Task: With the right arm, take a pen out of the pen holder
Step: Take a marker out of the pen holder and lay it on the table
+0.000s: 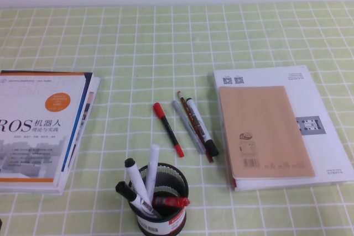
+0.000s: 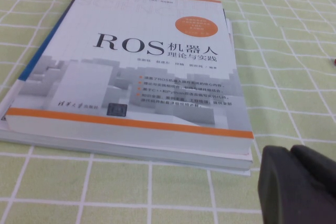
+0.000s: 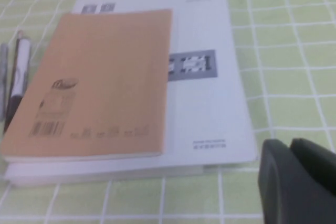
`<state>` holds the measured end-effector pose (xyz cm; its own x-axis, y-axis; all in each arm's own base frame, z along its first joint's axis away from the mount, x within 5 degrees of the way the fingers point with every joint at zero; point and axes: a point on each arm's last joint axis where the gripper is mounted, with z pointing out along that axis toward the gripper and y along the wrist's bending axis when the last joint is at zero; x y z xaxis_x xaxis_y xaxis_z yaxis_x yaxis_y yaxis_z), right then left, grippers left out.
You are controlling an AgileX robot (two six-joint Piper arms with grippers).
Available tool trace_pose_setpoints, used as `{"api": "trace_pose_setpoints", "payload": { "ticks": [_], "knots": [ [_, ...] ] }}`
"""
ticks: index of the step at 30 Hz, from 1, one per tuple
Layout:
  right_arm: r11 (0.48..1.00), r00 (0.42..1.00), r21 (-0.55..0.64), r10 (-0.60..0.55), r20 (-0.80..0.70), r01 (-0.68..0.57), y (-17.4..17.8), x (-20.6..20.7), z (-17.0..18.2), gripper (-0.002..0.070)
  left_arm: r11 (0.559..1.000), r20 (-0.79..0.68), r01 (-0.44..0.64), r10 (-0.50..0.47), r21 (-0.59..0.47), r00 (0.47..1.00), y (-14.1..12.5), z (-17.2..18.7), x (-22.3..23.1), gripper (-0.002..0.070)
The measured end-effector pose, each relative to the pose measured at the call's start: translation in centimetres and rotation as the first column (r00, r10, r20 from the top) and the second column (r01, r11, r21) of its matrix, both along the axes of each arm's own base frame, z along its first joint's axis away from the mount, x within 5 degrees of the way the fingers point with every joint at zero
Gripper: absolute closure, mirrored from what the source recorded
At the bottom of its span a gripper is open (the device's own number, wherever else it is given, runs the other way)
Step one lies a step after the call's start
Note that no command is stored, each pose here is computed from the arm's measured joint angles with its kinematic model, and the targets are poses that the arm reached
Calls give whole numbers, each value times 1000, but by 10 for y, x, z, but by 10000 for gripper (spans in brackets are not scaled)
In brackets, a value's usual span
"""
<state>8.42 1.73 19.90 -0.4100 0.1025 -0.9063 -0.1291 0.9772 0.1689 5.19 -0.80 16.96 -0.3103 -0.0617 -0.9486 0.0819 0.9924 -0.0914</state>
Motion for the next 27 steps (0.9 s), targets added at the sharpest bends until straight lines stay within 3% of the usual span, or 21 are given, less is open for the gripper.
{"api": "trace_pose_setpoints", "payload": {
  "ticks": [4,12,27],
  "knots": [
    [997,992,35,-71,100,68,-7,-14,-12,688,1000,0,0,0,0,1000,0,0,0,683],
    [997,970,37,-69,233,62,-8,-27,-14,688,1000,0,0,0,0,1000,0,0,0,683],
    [997,991,-60,-35,129,43,-9,-32,-26,688,1000,0,0,0,0,1000,0,0,0,683]
  ]
}}
